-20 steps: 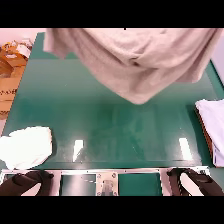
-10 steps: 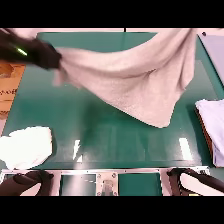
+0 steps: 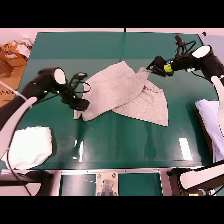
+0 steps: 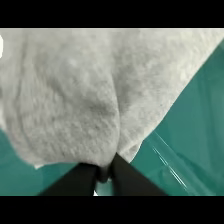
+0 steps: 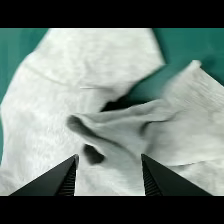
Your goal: Fold the shirts.
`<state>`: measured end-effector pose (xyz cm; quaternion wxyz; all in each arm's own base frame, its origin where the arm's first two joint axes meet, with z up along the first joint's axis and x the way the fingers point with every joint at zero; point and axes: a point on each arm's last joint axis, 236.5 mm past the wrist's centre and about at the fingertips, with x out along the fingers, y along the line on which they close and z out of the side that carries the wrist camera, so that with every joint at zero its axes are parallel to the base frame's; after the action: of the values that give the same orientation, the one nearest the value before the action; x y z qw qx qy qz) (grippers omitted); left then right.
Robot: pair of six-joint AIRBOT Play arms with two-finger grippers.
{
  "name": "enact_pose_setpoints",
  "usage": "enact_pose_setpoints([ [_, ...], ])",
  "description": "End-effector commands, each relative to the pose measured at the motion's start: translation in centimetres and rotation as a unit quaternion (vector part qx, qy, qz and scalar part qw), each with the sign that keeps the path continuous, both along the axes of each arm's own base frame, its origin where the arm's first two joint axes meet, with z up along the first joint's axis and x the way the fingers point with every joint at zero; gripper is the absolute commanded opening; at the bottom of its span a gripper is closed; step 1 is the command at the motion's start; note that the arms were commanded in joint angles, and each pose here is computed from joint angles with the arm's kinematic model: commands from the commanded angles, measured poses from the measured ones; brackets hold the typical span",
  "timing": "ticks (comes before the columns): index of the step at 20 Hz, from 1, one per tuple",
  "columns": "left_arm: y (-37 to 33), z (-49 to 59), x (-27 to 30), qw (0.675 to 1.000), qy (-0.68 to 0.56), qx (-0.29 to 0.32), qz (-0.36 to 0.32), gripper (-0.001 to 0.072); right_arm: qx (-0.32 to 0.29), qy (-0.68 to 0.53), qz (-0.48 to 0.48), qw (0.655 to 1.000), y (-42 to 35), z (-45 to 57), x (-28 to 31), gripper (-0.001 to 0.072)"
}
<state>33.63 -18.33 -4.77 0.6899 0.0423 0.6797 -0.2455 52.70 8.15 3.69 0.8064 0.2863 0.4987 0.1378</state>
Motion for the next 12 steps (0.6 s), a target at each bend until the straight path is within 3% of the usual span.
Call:
enact_pose_setpoints([
  [1,0.3,-1.1,-1.4,0.997,0.051,-0.004,-0.050,0.0442,0.023,0.048,-0.053,0.997,-4.2,-1.8,0.1,0.0445],
  [2,0.9,0.0,-0.5,0.998,0.046,-0.008,-0.050,0.0442,0.029,0.059,-0.065,0.996,-6.3,-1.1,-0.6,0.0283],
  [3,1.9,1.4,0.8,0.999,0.035,-0.012,-0.036,0.0442,0.032,0.073,-0.071,0.994,-8.2,-0.6,-1.7,0.0012],
  [8,8.1,7.3,6.5,0.996,-0.020,-0.056,0.061,0.0442,0.022,0.136,-0.067,0.988,-12.0,-1.3,-9.0,0.0009],
  [12,9.3,7.0,7.2,0.984,-0.003,-0.143,0.106,0.0442,-0.019,0.153,-0.130,0.979,-12.6,-4.5,-17.7,0.0022],
])
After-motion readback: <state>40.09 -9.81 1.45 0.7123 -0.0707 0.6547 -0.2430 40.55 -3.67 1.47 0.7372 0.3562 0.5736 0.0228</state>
